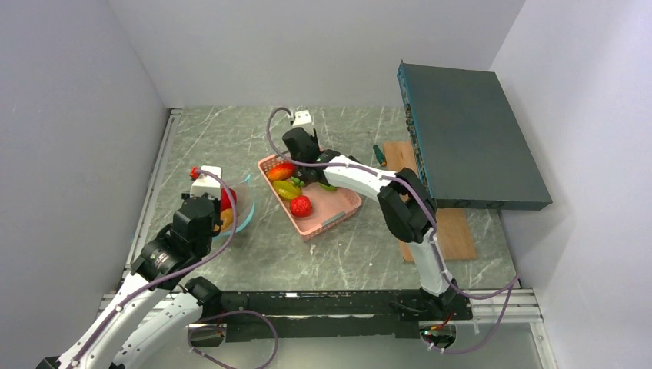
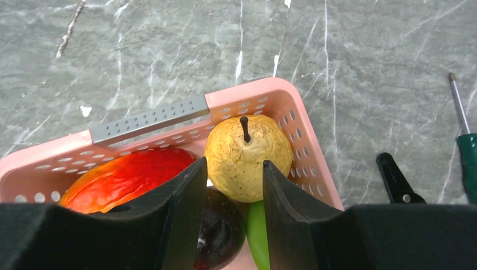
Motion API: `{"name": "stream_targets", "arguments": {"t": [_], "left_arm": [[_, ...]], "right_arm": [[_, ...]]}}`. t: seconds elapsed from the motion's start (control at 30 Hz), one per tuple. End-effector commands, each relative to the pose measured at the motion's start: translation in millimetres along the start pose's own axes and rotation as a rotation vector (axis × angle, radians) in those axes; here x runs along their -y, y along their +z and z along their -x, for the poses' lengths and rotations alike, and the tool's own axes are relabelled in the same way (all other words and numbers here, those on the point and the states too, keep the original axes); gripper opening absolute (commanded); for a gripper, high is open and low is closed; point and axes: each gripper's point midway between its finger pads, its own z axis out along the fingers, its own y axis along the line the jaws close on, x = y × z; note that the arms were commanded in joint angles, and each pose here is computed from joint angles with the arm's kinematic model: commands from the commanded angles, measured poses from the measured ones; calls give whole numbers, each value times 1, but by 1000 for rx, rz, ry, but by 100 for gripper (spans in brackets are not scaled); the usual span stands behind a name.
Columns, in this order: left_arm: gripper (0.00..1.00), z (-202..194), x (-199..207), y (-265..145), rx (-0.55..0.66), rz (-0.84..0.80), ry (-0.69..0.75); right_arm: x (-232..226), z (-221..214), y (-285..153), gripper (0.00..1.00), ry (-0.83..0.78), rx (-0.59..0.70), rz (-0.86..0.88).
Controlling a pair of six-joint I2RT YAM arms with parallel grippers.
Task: Place the food in the zip-top bag and seal the zipper
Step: Pick up the fake fruit from the bin.
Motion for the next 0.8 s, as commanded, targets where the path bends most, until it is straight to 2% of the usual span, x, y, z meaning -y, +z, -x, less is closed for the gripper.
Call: {"name": "stream_targets", "arguments": {"t": [0.0,0.2,0.33,0.6,0.77], "left_arm": [[0,7,0,0,32,-1,-22],[0,6,1,0,32,-3,-20],[0,7,1,1,33,-2,-19],[0,6,0,0,33,0,-22],[0,6,1,0,32,-3,-21]], "right_arm": [[11,20,7,43,-48,53,-68],[10,25,20,42,-99,81,-90],[7,25,30,35,-134,72,-97],[12,16,43,31,-92,48,-80],[11,21,41,13,-97,51,-68]]}}
